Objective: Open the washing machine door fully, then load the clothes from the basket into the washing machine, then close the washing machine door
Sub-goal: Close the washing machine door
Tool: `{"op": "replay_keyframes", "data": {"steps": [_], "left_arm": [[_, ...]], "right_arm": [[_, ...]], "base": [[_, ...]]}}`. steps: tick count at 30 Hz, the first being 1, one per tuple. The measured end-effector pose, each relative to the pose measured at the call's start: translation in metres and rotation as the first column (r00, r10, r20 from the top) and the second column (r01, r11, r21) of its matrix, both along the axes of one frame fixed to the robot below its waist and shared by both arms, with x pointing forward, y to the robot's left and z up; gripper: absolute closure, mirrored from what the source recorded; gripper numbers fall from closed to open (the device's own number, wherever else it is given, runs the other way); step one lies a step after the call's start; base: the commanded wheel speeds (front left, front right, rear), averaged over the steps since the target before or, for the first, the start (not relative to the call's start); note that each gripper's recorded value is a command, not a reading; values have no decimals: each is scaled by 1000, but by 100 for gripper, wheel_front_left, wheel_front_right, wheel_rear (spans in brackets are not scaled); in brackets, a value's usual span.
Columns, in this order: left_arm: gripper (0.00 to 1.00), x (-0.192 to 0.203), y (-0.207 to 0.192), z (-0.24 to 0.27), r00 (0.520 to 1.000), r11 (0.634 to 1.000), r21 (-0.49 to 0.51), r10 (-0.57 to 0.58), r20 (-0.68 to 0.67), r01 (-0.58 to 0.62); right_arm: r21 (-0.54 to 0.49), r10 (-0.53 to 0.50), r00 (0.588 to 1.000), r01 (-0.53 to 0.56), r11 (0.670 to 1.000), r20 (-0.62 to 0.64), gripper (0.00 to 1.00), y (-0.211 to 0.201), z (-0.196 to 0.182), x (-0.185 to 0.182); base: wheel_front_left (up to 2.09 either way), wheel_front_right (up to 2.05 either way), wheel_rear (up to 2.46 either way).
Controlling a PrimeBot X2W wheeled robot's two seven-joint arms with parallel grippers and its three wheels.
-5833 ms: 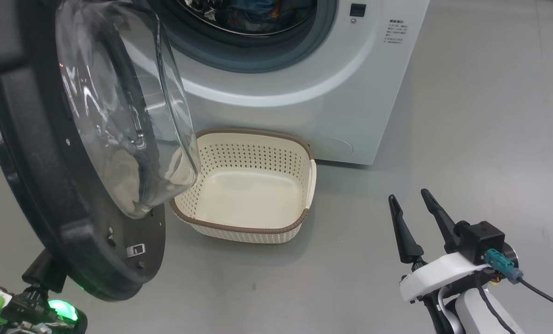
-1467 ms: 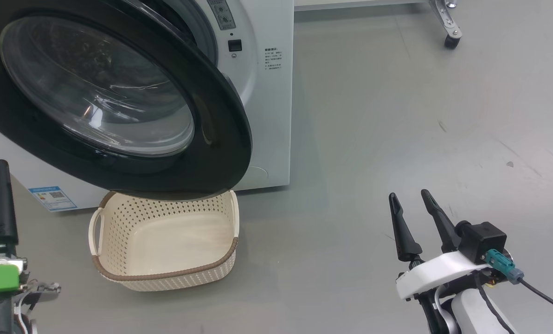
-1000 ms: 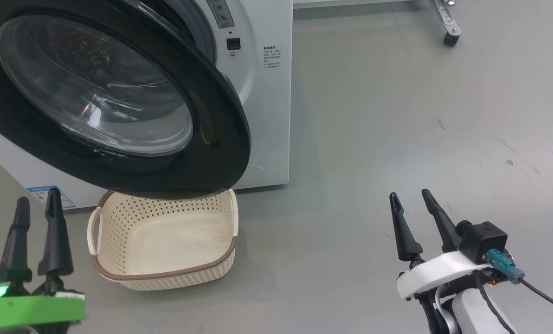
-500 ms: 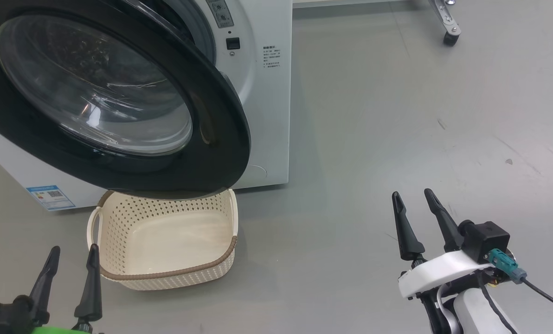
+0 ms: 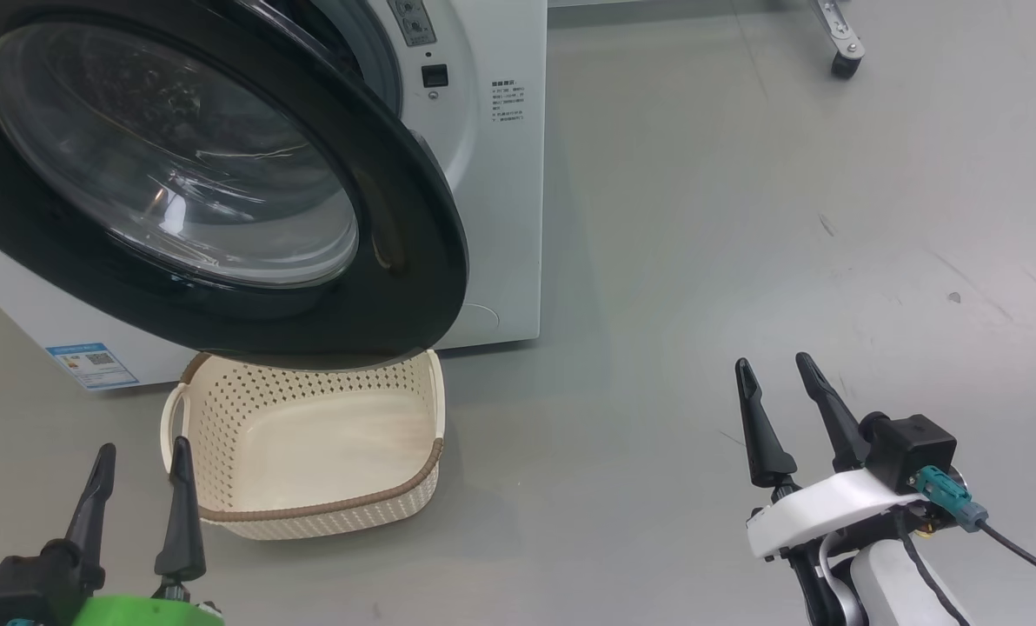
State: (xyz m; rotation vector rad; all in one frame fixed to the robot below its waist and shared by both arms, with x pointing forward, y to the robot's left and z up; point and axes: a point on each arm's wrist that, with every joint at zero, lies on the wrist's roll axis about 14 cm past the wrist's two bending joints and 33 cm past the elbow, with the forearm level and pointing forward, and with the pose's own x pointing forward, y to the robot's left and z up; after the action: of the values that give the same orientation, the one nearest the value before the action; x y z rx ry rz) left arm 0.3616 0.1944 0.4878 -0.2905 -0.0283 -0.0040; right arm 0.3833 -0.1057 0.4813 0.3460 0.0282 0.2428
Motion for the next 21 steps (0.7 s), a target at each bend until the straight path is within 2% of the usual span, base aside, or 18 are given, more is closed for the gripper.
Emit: {"op": "replay_keyframes", "data": {"steps": [21], "left_arm": [[0, 0, 2, -9, 1000, 999, 43, 13, -24, -12]], "right_arm": [[0, 1, 1000, -1, 1000, -5, 0, 0, -2, 1]], "base": [[0, 0, 0]]}}
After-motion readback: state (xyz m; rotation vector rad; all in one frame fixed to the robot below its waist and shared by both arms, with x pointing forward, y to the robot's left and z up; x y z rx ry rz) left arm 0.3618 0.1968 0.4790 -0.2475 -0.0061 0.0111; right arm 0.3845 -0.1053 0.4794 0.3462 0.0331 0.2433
